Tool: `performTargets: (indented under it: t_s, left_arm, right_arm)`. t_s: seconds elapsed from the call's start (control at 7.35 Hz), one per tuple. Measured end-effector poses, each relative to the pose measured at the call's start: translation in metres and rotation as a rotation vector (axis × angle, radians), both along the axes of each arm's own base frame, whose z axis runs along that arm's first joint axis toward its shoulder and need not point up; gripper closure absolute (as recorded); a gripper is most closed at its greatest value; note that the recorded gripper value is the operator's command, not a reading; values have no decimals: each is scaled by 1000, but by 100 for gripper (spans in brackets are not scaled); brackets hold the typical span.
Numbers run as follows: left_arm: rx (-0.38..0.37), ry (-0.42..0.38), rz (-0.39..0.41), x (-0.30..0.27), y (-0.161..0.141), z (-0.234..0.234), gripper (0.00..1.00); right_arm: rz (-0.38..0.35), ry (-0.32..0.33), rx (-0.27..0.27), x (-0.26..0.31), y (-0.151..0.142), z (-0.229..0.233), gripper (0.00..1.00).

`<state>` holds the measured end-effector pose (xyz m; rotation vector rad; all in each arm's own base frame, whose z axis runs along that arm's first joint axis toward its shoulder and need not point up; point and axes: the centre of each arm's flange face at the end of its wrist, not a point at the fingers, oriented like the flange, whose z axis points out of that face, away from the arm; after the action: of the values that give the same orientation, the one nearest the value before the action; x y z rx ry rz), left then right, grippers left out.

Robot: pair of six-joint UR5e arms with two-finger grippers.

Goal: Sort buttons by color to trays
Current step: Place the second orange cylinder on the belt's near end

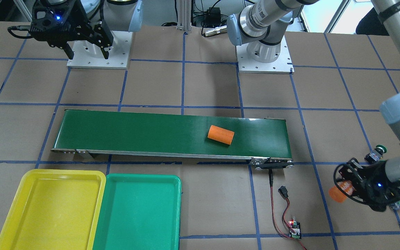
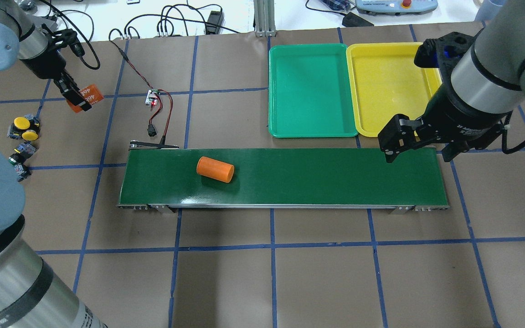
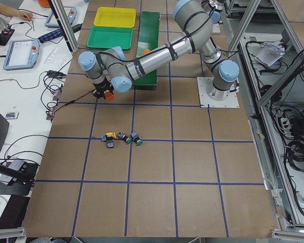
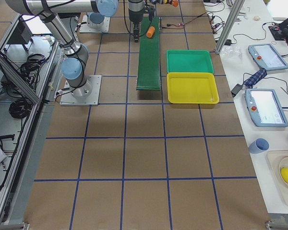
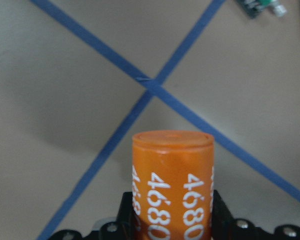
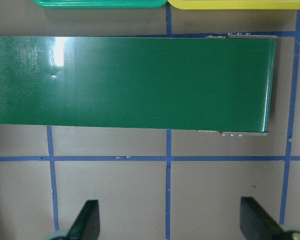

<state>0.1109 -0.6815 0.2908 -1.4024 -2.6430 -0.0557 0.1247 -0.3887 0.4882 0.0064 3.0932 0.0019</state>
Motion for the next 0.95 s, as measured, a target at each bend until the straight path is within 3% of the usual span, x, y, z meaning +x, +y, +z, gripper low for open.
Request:
performTargets:
  t_s: [0.41, 0.68, 0.95]
  left_arm:
    - [-104, -24, -70, -81, 92, 2, 100]
    - [-104, -24, -45, -105, 141, -5, 100]
    - [-87, -28, -13, -127, 172, -17, 100]
  right_arm:
    - [-2, 0, 0, 0, 0, 0, 0]
    - [-1, 0, 1, 0, 0, -1, 0]
    - [-1, 1, 2, 0, 1, -1, 0]
